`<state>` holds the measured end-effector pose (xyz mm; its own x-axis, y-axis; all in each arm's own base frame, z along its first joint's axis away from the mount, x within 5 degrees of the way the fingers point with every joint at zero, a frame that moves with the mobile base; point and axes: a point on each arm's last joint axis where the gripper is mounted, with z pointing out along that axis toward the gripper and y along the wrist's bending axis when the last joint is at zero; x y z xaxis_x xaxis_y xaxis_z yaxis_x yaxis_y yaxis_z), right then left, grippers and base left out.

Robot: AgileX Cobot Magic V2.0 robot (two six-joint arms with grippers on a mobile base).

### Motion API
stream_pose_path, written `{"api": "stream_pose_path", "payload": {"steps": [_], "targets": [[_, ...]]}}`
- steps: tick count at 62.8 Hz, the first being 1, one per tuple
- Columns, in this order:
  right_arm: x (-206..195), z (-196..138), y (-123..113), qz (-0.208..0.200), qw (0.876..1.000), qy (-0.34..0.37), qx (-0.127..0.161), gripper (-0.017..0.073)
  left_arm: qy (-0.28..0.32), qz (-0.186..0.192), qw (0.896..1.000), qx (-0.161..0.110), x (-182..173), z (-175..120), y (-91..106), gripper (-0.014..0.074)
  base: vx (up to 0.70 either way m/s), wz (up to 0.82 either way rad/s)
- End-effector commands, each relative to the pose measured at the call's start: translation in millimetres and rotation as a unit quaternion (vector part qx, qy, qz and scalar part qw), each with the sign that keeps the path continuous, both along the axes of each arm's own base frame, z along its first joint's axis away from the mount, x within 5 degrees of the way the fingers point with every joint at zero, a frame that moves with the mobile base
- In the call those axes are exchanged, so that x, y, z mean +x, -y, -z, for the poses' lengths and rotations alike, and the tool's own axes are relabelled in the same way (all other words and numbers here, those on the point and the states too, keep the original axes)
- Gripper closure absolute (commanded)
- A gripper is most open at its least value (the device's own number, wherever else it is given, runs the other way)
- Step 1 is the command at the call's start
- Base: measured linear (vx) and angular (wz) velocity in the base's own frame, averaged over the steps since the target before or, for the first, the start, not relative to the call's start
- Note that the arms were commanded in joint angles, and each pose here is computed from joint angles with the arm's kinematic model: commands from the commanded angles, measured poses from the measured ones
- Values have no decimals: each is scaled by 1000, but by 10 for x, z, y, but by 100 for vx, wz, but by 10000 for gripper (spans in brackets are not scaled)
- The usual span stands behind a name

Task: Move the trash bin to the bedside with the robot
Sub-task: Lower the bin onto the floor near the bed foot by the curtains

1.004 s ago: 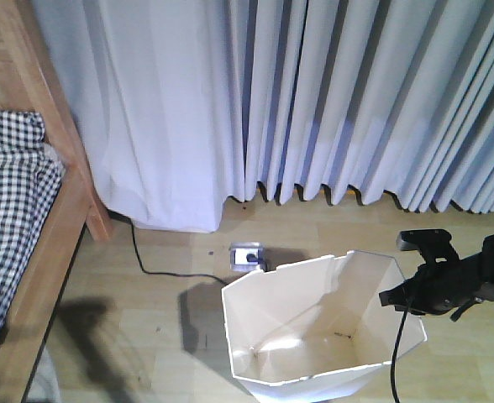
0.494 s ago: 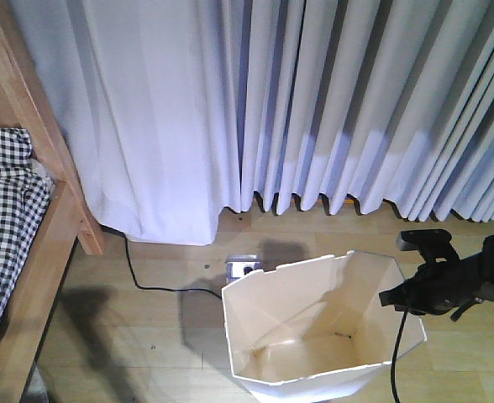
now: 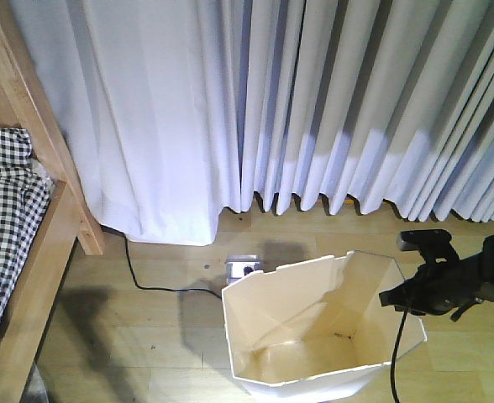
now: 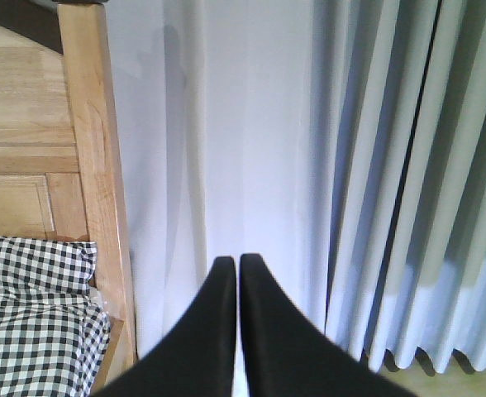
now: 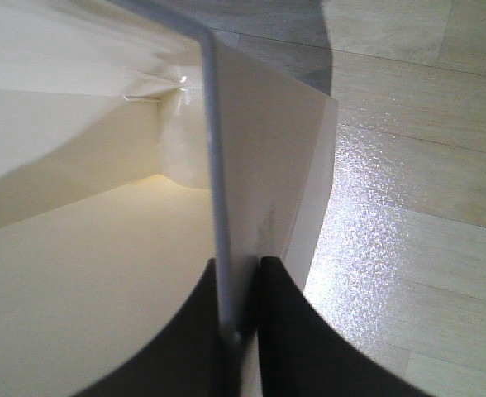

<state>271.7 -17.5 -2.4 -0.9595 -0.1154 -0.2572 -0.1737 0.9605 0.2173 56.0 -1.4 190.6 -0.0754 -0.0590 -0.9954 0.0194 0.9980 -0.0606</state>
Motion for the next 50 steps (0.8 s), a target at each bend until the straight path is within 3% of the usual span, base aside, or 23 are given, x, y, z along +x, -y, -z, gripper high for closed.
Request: {"api": "stream_pose_path", "payload": {"steps": [1,19,27,30,40,50], "targets": [[165,-249,-104,16,994,66,81,565,30,2,1000,-7,6,17,3,599,0,0],[189,-271,-130,16,992,74,99,565,30,2,1000,-7,6,17,3,599,0,0],[409,-331,-86,82,987,79,115,565,30,2,1000,-7,6,17,3,599,0,0],[519,-378,-68,89,985,94,117,565,30,2,1000,-7,6,17,3,599,0,0],[852,-481,14,87,982,139,98,564,30,2,1000,-7,6,17,3,599,0,0],[1090,-292,51,86,981,145,99,564,30,2,1000,-7,6,17,3,599,0,0]]}}
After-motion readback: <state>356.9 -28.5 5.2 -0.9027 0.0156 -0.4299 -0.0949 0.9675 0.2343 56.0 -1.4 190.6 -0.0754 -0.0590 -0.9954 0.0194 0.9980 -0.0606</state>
